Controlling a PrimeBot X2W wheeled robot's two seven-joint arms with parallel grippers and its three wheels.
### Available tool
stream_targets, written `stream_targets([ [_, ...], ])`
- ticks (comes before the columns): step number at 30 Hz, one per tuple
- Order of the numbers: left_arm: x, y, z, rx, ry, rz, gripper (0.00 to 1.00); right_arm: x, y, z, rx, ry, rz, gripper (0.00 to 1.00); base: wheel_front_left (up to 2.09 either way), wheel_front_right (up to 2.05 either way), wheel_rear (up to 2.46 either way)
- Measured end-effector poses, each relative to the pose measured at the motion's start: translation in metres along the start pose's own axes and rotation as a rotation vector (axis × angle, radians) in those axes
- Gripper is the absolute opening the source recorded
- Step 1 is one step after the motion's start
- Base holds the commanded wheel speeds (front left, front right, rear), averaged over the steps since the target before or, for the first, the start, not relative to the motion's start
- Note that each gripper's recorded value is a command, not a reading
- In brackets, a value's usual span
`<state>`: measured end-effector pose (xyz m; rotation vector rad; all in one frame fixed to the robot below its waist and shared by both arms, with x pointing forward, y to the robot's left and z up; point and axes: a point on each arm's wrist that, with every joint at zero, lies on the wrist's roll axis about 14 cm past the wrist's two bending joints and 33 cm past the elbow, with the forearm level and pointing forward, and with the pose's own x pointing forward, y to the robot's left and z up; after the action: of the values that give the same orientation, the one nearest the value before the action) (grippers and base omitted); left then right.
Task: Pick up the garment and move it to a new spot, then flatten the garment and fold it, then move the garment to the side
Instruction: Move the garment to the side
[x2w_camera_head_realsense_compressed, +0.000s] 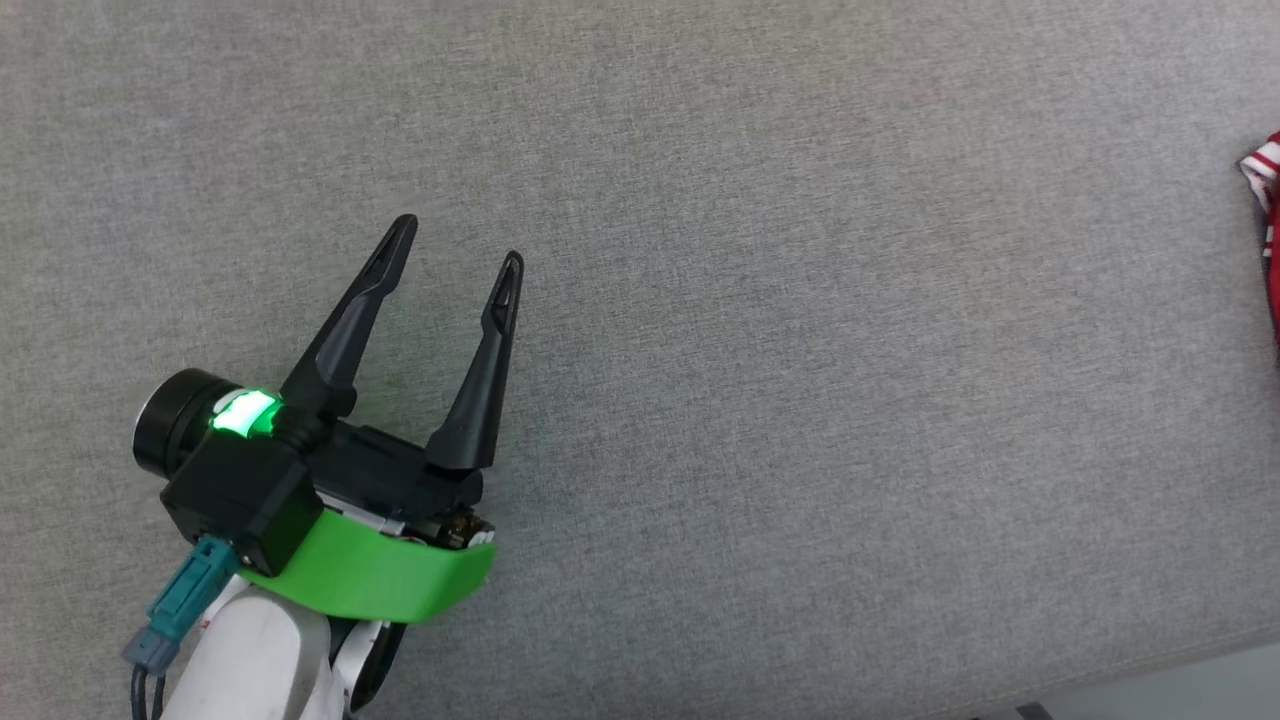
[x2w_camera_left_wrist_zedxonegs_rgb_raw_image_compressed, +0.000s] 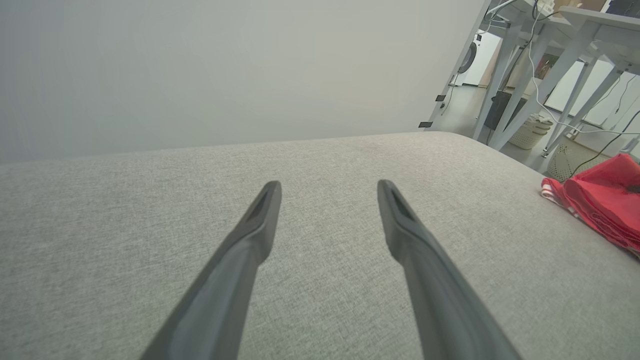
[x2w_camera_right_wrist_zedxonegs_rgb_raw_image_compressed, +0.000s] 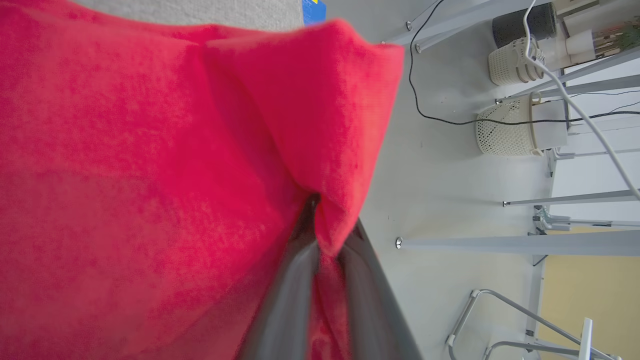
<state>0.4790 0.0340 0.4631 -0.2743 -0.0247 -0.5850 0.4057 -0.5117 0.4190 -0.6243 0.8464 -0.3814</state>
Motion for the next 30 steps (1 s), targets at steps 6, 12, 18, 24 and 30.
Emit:
stream_targets([
  [6,-0.004,0.009,-0.006,0.005,0.020,0.029,1.00,0.013,0.023,-0.010,0.018,0.037,0.033,0.27,0.00,0.00,0.00],
  [12,-0.008,0.007,-0.003,0.013,0.013,0.035,1.00,0.005,0.009,-0.007,0.054,0.001,0.000,1.00,0.00,0.00,0.00],
  [18,-0.015,-0.001,0.010,0.006,-0.017,0.053,1.00,-0.012,-0.011,0.015,0.108,-0.107,-0.028,1.00,0.00,0.00,0.00],
  [24,-0.035,-0.012,0.016,0.006,-0.003,0.079,1.00,-0.045,-0.016,0.056,0.238,-0.305,-0.007,1.00,0.00,0.00,0.00],
  [30,-0.062,-0.020,0.033,-0.008,-0.025,0.134,1.00,-0.102,-0.010,0.108,0.346,-0.570,0.069,1.00,0.00,0.00,0.00],
])
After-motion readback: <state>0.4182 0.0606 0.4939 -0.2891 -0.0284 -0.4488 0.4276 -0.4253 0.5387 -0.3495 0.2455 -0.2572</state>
